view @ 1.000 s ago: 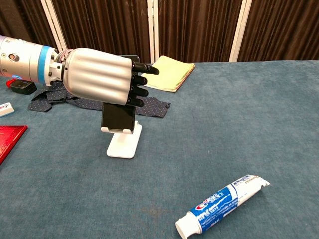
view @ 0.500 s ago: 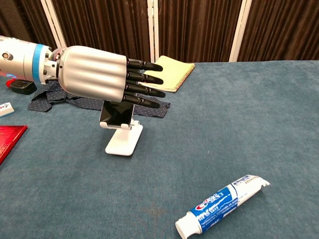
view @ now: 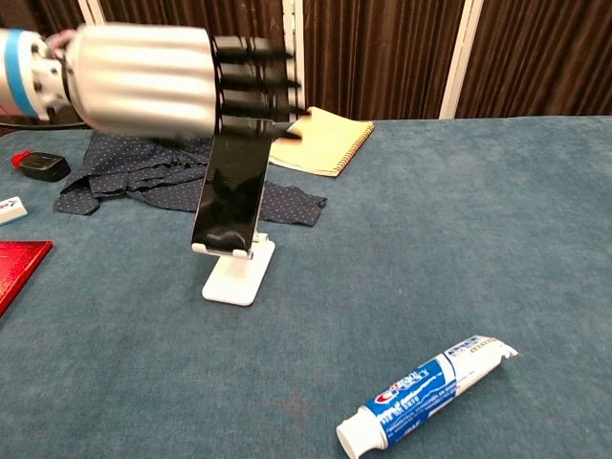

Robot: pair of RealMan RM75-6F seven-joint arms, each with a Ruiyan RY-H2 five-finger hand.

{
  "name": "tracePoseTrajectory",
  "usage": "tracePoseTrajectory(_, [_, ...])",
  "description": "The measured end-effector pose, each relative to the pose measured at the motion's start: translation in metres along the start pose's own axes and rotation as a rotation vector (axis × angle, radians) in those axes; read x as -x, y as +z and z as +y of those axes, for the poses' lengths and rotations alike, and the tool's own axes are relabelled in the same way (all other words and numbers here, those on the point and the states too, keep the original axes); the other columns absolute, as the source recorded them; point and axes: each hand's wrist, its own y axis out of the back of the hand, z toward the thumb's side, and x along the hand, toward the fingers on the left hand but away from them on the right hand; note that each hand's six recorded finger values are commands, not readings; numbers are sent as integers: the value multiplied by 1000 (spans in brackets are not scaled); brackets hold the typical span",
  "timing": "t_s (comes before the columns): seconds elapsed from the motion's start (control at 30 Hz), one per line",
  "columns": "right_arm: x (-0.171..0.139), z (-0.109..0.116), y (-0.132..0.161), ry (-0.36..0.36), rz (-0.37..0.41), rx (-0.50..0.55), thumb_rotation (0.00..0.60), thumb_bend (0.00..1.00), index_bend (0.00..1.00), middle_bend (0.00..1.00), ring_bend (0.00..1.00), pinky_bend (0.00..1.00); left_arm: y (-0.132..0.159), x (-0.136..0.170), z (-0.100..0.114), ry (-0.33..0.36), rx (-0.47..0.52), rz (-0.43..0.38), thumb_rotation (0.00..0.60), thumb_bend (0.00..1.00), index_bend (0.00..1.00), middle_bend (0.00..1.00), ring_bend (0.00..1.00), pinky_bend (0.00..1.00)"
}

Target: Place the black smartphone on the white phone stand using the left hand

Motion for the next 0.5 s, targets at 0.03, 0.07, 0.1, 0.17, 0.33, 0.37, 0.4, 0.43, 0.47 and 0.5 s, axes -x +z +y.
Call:
tracePoseTrajectory(0.03, [0,0,1,1,2,1,600,0,0,0,0,0,-4,3,2,6,28,46,600,0,0,0,0,0])
tracePoseTrajectory(0.07, [-1,0,1,1,4,1,600,0,0,0,0,0,-9,6,5,12,60,95,600,0,0,0,0,0])
tracePoseTrajectory(0.1, [-1,0,2,1,6,2,600,0,0,0,0,0,-14,12,7,17,107,165,600,0,0,0,0,0])
tracePoseTrajectory(0.17, [-2,0,3,1,14,3,600,0,0,0,0,0,-21,23,9,11,195,280,600,0,0,0,0,0])
tracePoseTrajectory(0.33, [-4,1,6,-1,27,11,600,0,0,0,0,0,-22,78,10,-75,460,667,600,0,0,0,0,0])
tracePoseTrajectory(0.37, [-4,2,7,0,29,11,600,0,0,0,0,0,-19,88,12,-98,500,731,600,0,0,0,0,0])
tracePoseTrajectory(0.4, [-5,2,7,0,30,11,600,0,0,0,0,0,-12,102,16,-129,555,809,600,0,0,0,0,0])
tracePoseTrajectory(0.43, [-5,2,8,0,33,11,600,0,0,0,0,0,-7,112,19,-152,599,864,600,0,0,0,0,0])
tracePoseTrajectory(0.47, [-5,1,9,0,37,11,600,0,0,0,0,0,-1,123,23,-178,648,919,600,0,0,0,0,0])
tracePoseTrajectory(0.5, [-5,1,9,1,38,11,600,0,0,0,0,0,7,139,27,-217,713,992,600,0,0,0,0,0])
